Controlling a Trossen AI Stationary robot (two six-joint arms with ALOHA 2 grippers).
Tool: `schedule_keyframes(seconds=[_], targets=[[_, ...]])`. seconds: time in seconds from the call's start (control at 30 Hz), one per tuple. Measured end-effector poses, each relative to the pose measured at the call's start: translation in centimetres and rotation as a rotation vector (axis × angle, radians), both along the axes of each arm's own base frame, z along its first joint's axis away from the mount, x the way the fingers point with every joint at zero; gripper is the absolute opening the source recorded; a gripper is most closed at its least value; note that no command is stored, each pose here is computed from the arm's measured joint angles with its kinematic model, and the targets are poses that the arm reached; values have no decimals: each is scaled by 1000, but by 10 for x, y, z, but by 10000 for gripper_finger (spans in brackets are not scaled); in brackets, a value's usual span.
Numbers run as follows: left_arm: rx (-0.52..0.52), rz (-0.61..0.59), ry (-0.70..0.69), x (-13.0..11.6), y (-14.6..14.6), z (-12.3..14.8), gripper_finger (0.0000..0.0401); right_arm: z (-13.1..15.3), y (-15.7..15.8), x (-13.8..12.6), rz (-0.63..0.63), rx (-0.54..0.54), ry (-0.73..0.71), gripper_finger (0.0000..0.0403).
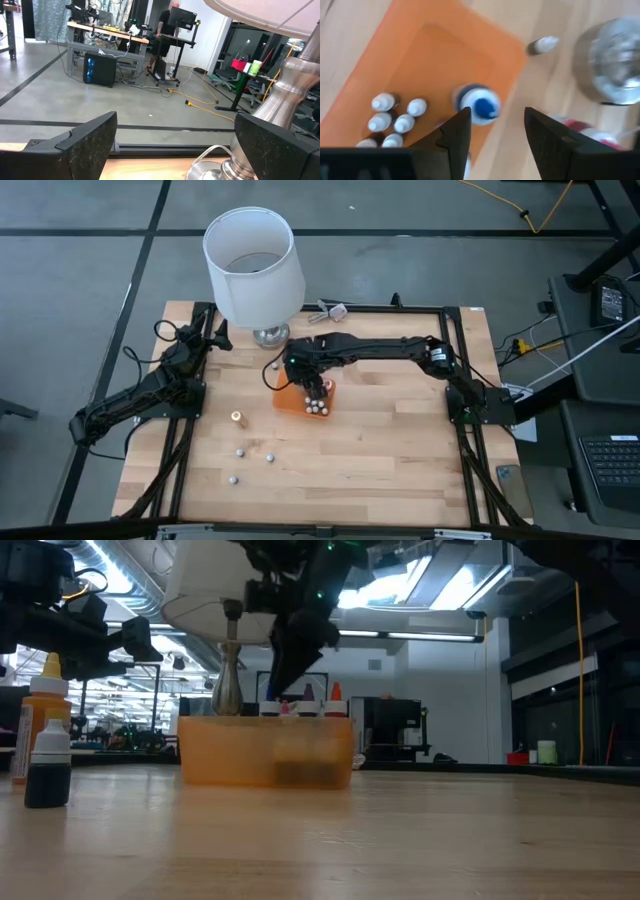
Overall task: Pick & Place food coloring
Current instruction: Put the big blue food coloring bottle into the orange bin
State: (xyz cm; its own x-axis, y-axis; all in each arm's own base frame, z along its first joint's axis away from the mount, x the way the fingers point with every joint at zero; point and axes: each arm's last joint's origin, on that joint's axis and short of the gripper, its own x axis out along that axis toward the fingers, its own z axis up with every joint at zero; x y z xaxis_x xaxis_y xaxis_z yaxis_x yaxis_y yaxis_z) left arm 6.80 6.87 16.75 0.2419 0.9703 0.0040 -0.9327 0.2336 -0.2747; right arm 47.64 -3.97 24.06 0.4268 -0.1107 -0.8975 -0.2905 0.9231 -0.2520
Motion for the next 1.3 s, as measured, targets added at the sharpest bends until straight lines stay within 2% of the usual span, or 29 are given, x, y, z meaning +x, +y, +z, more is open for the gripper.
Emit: schedule_keyframes(seconds=[0.17,0.33,0.4,0.53,0.6,0.77,1.0,1.2,1.3], targets=[[0,0,0,0,0,0,391,24,-3,3,-14,-11,-69,182],[0,0,0,0,0,0,391,50,-1,7,-131,52,-177,182],[0,0,-1,0,0,0,391,53,2,9,-158,75,-213,182],[0,0,0,0,0,0,391,55,13,13,-132,105,-245,182],[0,0,0,0,0,0,391,49,17,18,-110,102,-262,182],[0,0,-1,0,0,0,391,21,28,28,-74,100,-200,182],[0,0,0,0,0,0,391,-4,50,35,87,48,-129,182],[0,0,0,0,0,0,391,-18,50,35,176,-14,-53,182],[0,0,0,0,0,0,391,-23,47,36,171,-44,-41,182]])
